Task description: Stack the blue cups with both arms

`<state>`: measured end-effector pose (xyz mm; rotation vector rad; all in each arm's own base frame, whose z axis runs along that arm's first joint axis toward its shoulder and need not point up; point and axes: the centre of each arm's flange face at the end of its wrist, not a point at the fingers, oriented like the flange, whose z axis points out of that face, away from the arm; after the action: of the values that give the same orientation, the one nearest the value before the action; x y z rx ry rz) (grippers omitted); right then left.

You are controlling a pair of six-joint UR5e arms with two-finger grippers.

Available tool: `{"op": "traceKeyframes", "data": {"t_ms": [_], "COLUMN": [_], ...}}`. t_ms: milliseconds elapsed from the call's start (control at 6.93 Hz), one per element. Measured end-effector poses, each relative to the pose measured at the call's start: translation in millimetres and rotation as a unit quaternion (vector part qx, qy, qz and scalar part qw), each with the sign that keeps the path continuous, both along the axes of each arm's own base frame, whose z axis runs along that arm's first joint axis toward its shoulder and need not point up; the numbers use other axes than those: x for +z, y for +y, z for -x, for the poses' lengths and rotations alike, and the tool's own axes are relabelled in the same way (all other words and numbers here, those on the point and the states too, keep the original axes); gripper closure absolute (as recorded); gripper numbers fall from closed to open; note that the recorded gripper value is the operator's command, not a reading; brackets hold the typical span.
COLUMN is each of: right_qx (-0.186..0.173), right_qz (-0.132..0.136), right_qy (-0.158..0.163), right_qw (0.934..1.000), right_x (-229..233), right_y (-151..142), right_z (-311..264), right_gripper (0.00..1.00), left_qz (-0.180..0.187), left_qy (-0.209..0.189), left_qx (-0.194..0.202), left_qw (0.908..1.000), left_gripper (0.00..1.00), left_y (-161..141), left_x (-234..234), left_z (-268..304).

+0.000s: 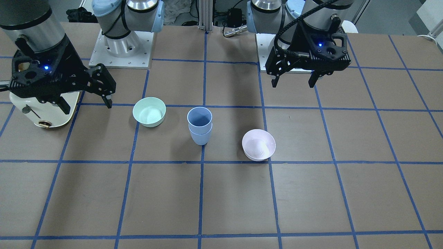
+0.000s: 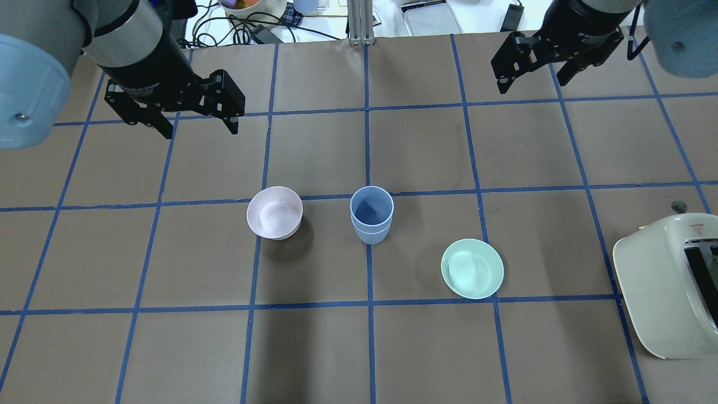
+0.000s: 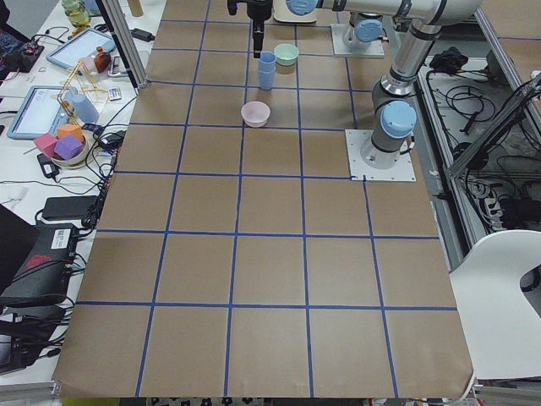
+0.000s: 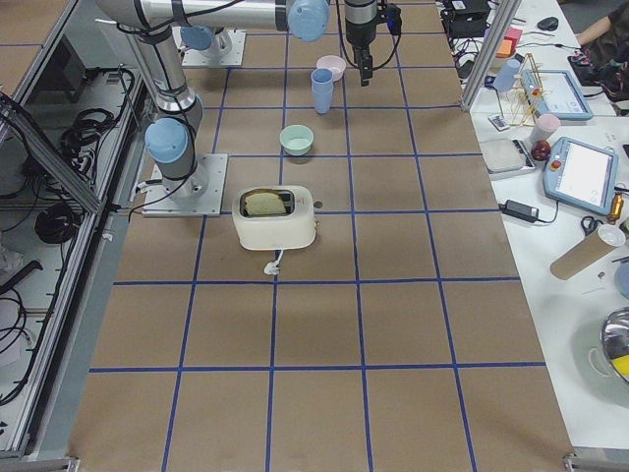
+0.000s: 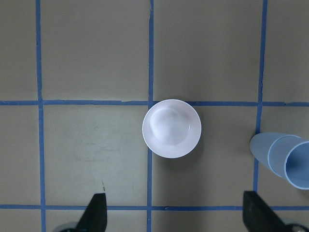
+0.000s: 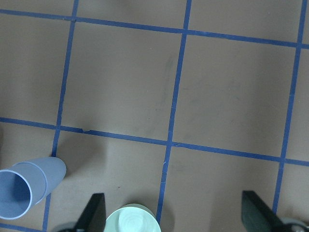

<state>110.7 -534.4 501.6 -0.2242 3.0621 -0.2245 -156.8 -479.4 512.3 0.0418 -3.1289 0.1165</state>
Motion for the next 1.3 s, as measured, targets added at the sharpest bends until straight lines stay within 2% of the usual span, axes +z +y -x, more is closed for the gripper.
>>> {"op": "traceKeyframes", "data": {"t_ms": [577,1298], "right_qx": [-0.022,-0.029], "right_qz": [-0.023,-0.025], "right_qy": [0.001,0.016], "right_qw": [0.9995,0.9991], "right_x": [5.3,7.6], "right_y": [8.3,12.8], "right_z": [-1.0,1.1], "right_gripper": [0.00,0.00], "left_qz": [0.000,0.000], "left_qy": [0.000,0.000], "left_qx": [0.000,0.000], "left_qw": [1.0000,1.0000], "left_gripper": [0.00,0.00], "left_y": [0.2,0.1], "left_x": [0.2,0.3], "left_z": [0.0,0.0]}}
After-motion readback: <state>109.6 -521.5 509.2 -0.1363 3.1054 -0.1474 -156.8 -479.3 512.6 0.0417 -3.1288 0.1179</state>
